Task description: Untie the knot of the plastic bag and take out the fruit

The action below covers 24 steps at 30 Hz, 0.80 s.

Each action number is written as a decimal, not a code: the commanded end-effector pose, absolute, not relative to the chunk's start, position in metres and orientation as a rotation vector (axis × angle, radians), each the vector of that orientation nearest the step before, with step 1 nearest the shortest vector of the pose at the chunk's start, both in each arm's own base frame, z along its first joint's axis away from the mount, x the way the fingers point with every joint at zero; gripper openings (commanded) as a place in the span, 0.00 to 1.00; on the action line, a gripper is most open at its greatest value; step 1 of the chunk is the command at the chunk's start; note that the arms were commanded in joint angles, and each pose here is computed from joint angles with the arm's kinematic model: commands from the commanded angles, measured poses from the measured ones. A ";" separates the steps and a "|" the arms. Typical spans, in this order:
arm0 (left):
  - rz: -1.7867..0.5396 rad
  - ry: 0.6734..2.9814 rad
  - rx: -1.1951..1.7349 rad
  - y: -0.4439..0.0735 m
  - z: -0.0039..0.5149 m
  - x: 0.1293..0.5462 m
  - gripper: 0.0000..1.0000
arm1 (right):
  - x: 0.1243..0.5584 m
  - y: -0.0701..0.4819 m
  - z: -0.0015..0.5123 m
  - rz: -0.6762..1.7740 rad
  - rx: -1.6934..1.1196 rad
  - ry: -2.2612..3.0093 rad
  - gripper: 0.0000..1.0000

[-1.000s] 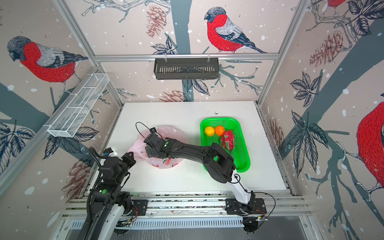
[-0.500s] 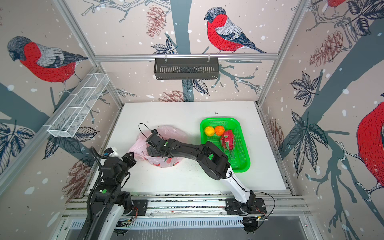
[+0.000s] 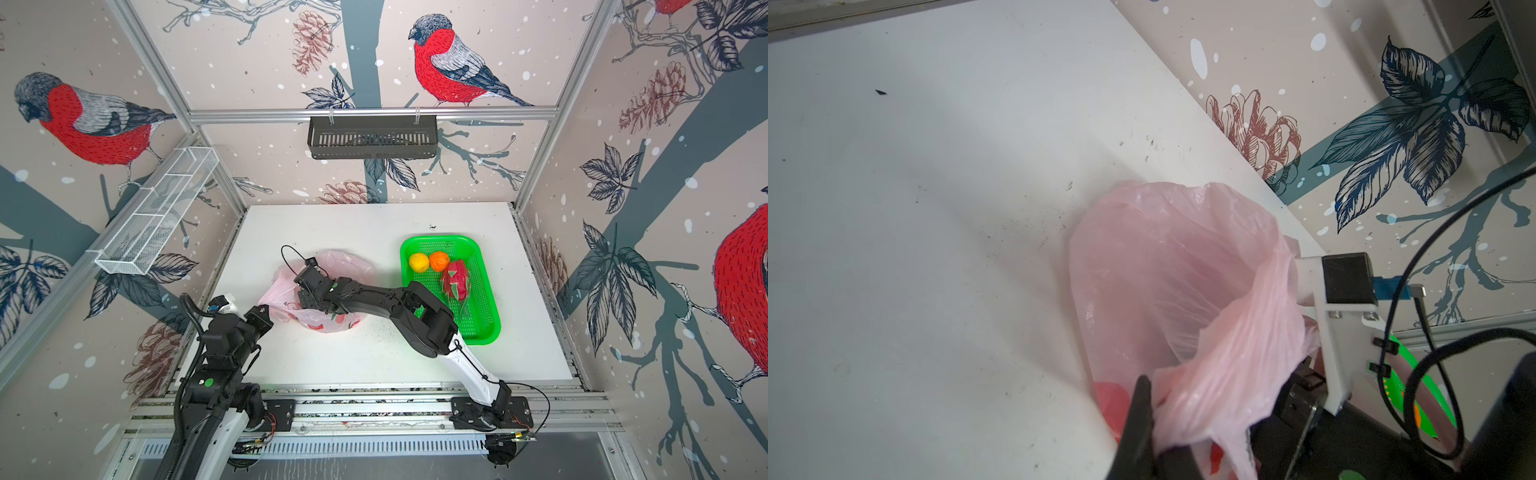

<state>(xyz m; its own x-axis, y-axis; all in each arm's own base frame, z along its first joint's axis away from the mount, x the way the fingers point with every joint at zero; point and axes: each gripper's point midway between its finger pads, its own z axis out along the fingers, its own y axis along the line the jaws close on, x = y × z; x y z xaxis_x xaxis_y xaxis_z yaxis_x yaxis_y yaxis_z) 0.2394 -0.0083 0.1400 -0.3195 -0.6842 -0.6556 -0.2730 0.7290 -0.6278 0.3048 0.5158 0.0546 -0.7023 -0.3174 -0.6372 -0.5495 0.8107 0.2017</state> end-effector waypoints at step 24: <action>-0.496 1.874 -0.729 -0.006 0.143 0.243 0.00 | 0.292 0.496 0.128 0.581 -0.600 2.296 0.64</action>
